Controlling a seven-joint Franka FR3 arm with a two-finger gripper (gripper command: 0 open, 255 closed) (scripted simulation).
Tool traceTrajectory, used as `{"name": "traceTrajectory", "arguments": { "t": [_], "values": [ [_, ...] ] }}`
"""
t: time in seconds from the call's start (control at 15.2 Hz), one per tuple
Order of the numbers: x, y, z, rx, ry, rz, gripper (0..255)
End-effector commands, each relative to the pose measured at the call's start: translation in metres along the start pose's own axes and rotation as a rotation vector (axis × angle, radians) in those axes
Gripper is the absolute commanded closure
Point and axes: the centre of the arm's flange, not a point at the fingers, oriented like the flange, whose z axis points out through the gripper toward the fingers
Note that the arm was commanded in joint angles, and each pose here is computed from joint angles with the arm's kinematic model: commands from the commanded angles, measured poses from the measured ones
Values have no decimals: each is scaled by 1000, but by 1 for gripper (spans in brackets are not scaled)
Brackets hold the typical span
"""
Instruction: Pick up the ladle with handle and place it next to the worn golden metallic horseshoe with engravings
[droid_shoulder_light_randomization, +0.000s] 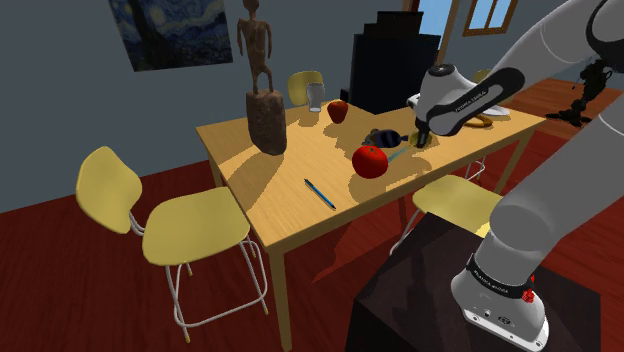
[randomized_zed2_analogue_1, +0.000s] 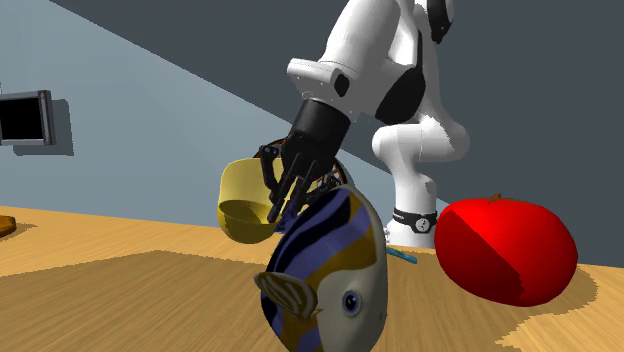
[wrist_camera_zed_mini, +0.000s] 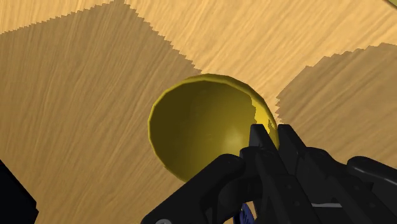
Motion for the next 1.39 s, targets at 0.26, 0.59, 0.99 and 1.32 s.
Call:
{"name": "traceTrajectory", "arguments": {
  "t": [0.26, 0.59, 0.99, 1.32],
  "values": [
    [0, 14, -28, 1, 0, 0, 255],
    [-1, 26, -52, 1, 0, 0, 255],
    [-1, 40, -80, 1, 0, 0, 255],
    [-15, 77, -72, 1, 0, 0, 255]
  ]
}}
